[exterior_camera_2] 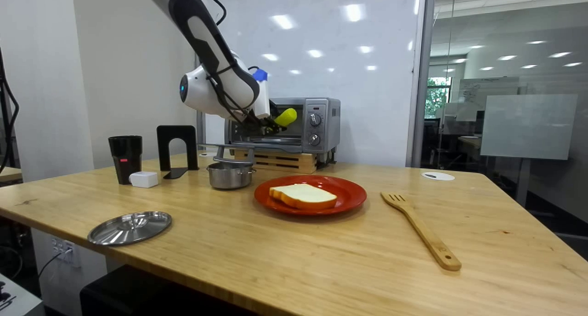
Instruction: Place the corn toy in the oven then close it
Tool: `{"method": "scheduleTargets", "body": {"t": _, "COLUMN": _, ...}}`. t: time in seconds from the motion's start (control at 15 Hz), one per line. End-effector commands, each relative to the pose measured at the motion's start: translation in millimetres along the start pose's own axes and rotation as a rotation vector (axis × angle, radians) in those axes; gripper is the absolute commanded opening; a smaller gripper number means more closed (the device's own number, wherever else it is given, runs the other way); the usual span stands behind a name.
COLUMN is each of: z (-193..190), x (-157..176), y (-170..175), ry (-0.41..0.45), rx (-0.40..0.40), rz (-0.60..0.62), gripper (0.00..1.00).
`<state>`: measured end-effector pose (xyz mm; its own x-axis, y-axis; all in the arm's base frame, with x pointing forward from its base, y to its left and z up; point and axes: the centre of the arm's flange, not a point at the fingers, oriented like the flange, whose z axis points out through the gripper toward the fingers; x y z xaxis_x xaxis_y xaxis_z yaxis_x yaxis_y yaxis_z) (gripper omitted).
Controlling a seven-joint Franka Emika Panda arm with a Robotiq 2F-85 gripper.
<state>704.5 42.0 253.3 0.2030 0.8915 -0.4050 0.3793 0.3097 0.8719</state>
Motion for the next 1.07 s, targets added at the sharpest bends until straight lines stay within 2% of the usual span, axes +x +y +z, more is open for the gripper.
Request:
{"method": "scheduleTargets", "body": {"t": 0.0, "z": 6.8, "x": -6.7, "y": -1.5, "ry": 0.032, "rx": -0.011, "rz": 0.000, "gripper": 0.80}}
{"method": "scheduleTargets", "body": {"t": 0.2, "z": 7.6, "x": -10.4, "y": -5.6, "ry": 0.035, "rx": -0.004, "rz": -0.008, "gripper": 1.00}}
{"method": "scheduleTargets", "body": {"t": 0.53, "z": 6.3, "x": -14.6, "y": -4.6, "ry": 0.035, "rx": -0.002, "rz": -0.004, "gripper": 1.00}}
{"method": "scheduleTargets", "body": {"t": 1.0, "z": -23.4, "x": -19.8, "y": 6.8, "ry": 0.064, "rx": 0.052, "rz": 0.038, "gripper": 1.00}}
